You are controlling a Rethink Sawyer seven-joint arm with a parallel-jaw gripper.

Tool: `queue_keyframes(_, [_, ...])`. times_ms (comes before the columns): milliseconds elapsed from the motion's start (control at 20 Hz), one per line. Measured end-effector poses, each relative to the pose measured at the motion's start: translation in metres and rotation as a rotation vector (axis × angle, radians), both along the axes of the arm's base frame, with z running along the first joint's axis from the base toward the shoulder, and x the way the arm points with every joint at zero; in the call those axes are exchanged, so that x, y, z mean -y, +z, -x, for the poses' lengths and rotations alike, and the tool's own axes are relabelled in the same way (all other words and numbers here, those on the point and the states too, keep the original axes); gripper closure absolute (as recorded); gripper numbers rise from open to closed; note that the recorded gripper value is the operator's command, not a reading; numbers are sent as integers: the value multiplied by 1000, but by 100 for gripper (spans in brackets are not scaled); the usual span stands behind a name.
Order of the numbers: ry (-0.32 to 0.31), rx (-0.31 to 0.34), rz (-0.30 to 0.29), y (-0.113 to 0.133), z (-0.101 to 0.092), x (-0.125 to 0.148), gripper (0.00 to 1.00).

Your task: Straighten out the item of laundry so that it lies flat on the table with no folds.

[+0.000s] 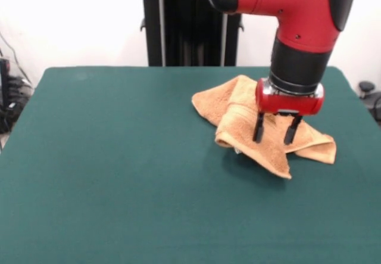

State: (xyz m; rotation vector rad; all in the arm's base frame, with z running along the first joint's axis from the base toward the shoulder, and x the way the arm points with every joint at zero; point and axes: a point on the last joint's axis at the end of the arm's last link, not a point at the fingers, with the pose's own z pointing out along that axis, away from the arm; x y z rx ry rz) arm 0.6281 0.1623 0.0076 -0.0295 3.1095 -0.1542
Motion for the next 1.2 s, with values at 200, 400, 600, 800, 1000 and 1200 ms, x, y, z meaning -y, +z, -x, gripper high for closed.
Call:
queue_keyframes(200, [24, 15, -2, -3, 8, -13, 0])
queue_keyframes(400, [30, 28, -4, -5, 13, -15, 0])
queue_keyframes(600, [31, 52, -9, -7, 14, -14, 0])
queue_keyframes(800, [34, 72, -9, -9, 15, -14, 100])
queue_keyframes(1000, [41, 70, 3, -10, 18, -15, 100])
queue_keyframes(1200, [48, 60, 13, -12, 21, -17, 100])
